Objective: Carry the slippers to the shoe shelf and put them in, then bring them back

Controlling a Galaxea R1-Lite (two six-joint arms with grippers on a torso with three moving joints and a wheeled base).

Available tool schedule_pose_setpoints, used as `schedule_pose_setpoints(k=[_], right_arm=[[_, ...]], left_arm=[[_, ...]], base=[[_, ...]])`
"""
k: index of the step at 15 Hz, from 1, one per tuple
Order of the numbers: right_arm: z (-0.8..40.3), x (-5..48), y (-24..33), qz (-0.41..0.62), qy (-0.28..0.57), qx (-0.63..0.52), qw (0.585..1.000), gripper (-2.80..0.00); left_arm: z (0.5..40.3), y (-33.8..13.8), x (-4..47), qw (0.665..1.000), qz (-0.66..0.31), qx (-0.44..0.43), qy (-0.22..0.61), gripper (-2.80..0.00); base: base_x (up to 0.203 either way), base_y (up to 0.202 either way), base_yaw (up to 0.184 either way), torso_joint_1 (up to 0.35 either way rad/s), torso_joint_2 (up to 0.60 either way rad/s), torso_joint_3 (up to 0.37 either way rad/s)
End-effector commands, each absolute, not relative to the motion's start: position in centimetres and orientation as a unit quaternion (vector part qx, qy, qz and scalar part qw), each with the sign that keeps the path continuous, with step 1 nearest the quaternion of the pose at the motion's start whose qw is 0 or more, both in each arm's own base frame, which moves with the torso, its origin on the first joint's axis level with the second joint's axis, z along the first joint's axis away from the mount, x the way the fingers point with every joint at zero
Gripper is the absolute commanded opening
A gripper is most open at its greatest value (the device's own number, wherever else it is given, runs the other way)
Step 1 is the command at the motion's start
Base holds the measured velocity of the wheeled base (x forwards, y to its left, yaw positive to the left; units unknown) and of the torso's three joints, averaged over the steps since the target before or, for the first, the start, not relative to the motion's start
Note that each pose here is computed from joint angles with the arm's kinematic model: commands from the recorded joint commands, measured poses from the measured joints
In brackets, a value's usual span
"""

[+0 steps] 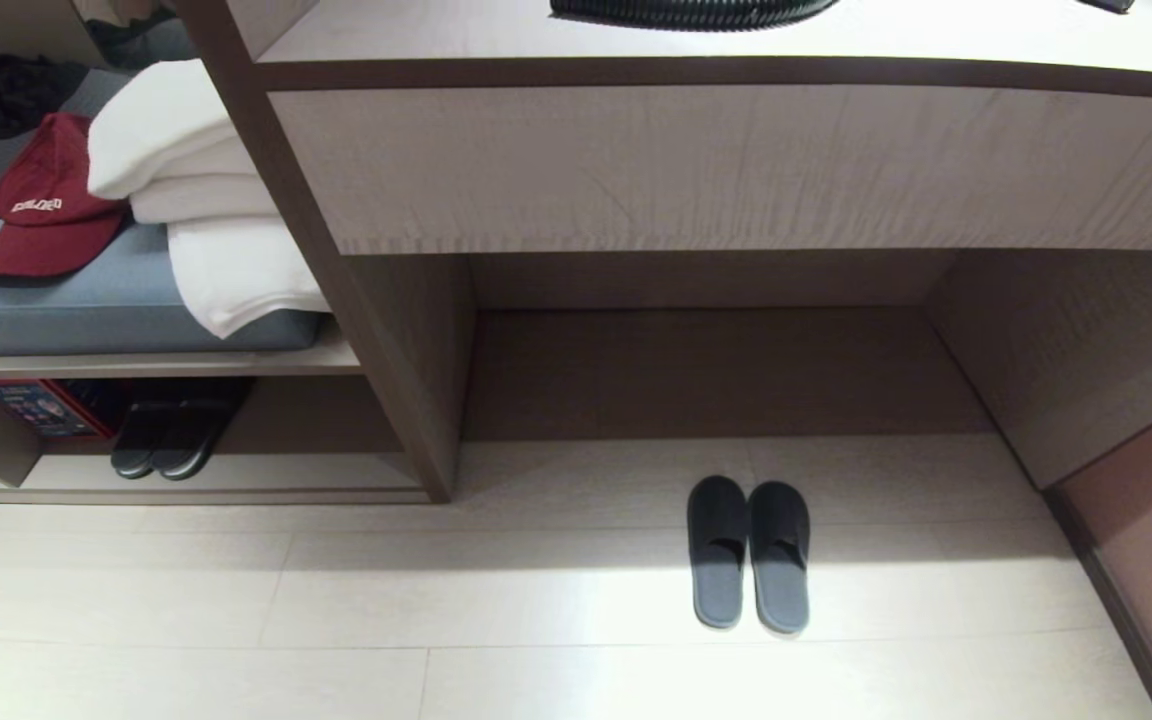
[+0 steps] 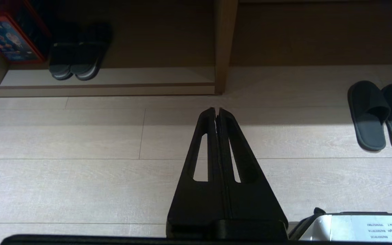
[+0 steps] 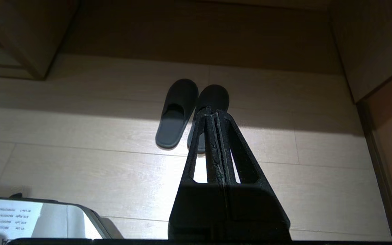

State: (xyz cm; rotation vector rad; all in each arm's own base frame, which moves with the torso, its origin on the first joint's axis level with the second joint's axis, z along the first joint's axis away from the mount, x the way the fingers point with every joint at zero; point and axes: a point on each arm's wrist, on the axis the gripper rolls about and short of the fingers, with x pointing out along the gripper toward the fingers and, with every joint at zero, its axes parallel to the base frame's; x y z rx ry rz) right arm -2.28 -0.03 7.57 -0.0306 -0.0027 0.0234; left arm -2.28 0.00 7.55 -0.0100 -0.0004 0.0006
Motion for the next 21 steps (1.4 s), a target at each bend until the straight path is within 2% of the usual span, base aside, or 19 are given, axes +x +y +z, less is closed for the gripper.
schedule_pose_setpoints(k=[1,21], right_arm=[[7.58,-2.27,-0.03,0.012,-0.001,-0.016,1.0,-2.8],[7.58,-2.27,-0.03,0.012,-0.001,-0.016,1.0,-2.8]], left_arm=[[7.55,0.0,-2.28,1.0,0.001,-0.005,0.0,-2.8],[7.55,0.0,-2.28,1.0,0.001,-0.005,0.0,-2.8]], base=[[0.0,0.0,0.0,0.003,0.01,0.198],[0.0,0.0,0.0,0.004,0.0,0.201]])
